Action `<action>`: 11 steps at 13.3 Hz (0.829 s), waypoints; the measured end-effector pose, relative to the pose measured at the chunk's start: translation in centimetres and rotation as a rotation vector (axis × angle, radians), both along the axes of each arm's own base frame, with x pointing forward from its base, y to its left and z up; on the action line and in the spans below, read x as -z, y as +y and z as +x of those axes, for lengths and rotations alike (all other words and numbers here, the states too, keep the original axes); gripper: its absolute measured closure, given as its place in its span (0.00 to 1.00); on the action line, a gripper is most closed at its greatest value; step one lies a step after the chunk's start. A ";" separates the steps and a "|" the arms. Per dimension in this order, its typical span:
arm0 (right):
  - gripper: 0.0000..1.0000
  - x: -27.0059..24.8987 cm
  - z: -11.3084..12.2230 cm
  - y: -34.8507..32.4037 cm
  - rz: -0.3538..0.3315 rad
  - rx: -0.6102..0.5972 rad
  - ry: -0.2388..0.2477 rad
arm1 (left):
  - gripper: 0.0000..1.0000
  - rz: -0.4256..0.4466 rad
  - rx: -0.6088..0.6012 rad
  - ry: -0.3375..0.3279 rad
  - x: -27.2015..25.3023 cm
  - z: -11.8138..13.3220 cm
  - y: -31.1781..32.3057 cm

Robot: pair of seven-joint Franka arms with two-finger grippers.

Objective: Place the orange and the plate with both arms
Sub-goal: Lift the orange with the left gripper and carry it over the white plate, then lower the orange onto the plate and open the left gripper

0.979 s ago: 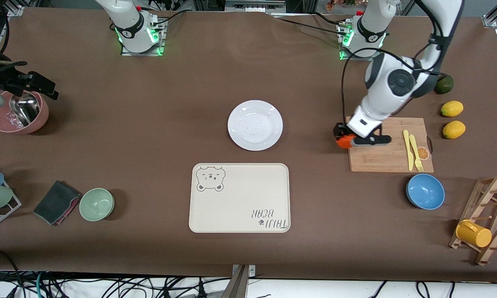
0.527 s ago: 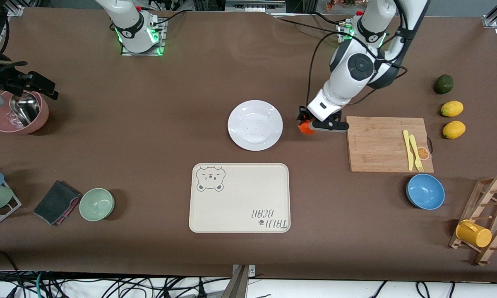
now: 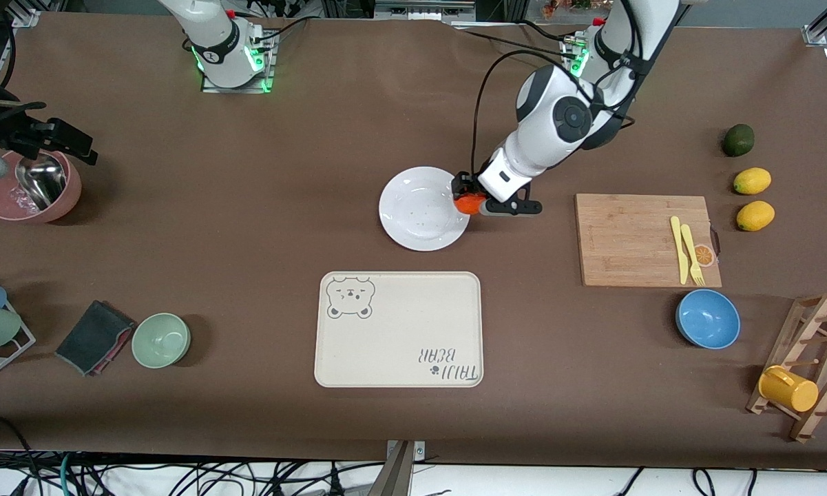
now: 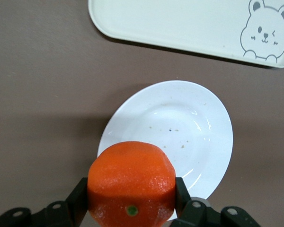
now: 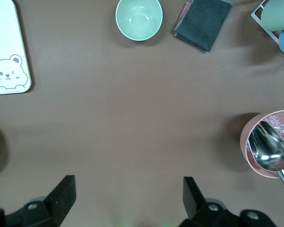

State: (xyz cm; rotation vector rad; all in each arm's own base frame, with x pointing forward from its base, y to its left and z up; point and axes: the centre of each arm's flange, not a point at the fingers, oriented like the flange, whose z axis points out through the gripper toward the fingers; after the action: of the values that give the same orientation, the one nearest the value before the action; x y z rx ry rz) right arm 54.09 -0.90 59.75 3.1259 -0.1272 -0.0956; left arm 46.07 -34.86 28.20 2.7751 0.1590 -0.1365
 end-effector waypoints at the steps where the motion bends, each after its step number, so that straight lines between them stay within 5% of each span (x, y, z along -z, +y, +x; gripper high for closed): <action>1: 0.00 0.0 0.0 0.0 0.000 0.000 0.000 | 0.26 0.000 -0.007 0.013 0.7 -0.3 -1.2; 11: 0.00 0.0 0.0 0.0 0.000 0.000 0.002 | 0.26 0.035 -0.086 0.060 7.1 -1.1 -7.5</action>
State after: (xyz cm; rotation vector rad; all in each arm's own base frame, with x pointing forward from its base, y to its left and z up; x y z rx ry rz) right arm 54.07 -0.89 59.74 3.1259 -0.1267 -0.0980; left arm 44.96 -42.39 21.08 2.7951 0.2977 -0.1970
